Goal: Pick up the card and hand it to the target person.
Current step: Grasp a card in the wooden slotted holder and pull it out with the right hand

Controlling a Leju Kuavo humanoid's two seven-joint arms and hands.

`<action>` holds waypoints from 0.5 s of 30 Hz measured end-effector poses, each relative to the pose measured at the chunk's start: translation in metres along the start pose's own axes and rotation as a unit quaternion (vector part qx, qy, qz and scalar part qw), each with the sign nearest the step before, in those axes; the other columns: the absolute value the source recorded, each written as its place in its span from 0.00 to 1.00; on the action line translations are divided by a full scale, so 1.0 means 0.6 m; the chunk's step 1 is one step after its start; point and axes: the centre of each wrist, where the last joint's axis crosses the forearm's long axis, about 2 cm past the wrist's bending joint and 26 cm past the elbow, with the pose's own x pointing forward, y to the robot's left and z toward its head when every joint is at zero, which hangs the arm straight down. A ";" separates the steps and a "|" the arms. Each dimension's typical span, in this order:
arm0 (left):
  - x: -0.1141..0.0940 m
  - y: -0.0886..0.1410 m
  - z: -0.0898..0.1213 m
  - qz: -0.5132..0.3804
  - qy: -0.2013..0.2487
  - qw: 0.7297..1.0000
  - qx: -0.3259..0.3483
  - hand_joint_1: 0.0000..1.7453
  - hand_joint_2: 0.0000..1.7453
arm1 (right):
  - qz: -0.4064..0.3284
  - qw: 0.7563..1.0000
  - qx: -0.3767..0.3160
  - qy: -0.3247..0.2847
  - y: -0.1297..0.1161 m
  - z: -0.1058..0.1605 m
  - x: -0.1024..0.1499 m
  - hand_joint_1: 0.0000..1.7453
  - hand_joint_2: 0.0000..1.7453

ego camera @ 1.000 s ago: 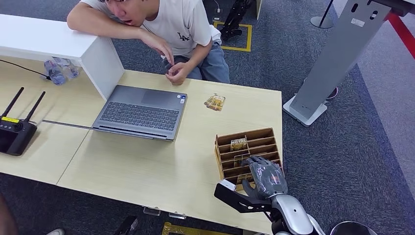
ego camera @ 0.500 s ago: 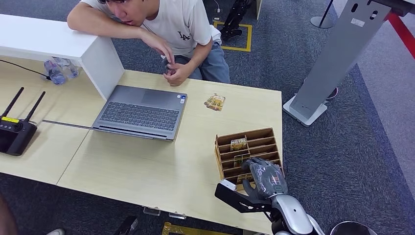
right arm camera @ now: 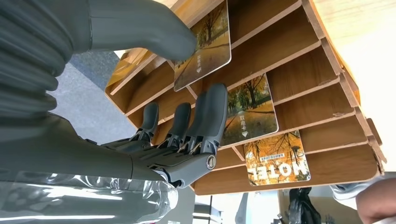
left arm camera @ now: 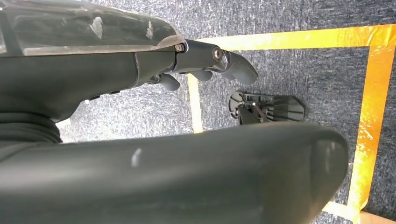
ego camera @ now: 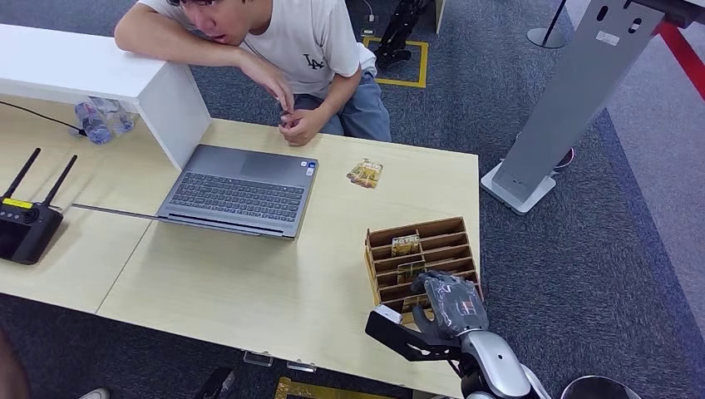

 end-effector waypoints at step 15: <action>0.000 0.000 0.000 0.000 0.000 1.000 0.000 0.00 0.00 | -0.001 1.000 0.007 0.004 0.005 -0.002 -0.003 0.52 1.00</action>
